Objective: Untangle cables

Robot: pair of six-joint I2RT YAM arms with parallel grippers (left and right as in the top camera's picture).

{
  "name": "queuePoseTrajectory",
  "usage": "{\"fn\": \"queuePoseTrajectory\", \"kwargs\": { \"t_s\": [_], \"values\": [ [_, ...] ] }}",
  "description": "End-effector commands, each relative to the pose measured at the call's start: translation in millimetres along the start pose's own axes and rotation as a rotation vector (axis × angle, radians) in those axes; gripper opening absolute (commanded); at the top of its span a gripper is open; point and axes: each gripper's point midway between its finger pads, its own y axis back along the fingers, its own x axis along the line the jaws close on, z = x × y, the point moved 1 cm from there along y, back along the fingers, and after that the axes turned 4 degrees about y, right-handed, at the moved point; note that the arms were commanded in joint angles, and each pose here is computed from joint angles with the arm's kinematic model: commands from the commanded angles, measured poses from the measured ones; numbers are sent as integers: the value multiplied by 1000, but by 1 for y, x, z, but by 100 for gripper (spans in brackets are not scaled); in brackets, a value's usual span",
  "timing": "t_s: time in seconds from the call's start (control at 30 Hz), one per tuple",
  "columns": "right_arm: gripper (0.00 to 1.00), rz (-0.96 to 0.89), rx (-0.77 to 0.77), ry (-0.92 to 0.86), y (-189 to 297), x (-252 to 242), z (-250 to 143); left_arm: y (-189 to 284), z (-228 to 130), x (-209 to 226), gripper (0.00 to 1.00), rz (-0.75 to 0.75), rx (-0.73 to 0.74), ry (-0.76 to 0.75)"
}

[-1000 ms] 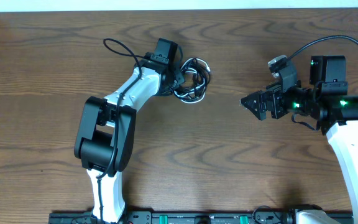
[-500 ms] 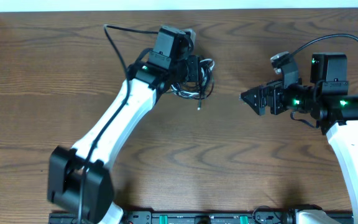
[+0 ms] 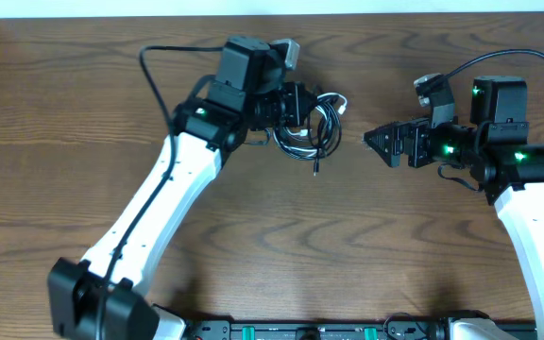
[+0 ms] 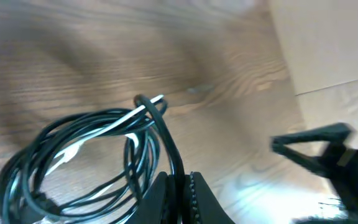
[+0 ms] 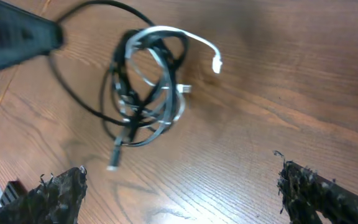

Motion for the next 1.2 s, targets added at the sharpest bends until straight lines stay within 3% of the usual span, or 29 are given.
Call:
{"fn": "queuePoseTrajectory", "kwargs": {
  "t_s": [0.0,0.27,0.67,0.97,1.17],
  "values": [
    [97,17,-16,-15,1,5,7,52,17,-40,7,-121,-89,-36],
    [99,45,-32,-1,-5,18,13,97,17,-67,7,-166,-167,-89],
    [99,99,-15,79,-26,45,14,84,13,-57,7,-143,-129,-60],
    [94,142,-81,-14,-56,45,38,82,14,-56,7,-146,-126,-9],
    [84,192,-119,-20,-82,58,50,78,14,-53,7,-141,-117,8]
  ]
}}
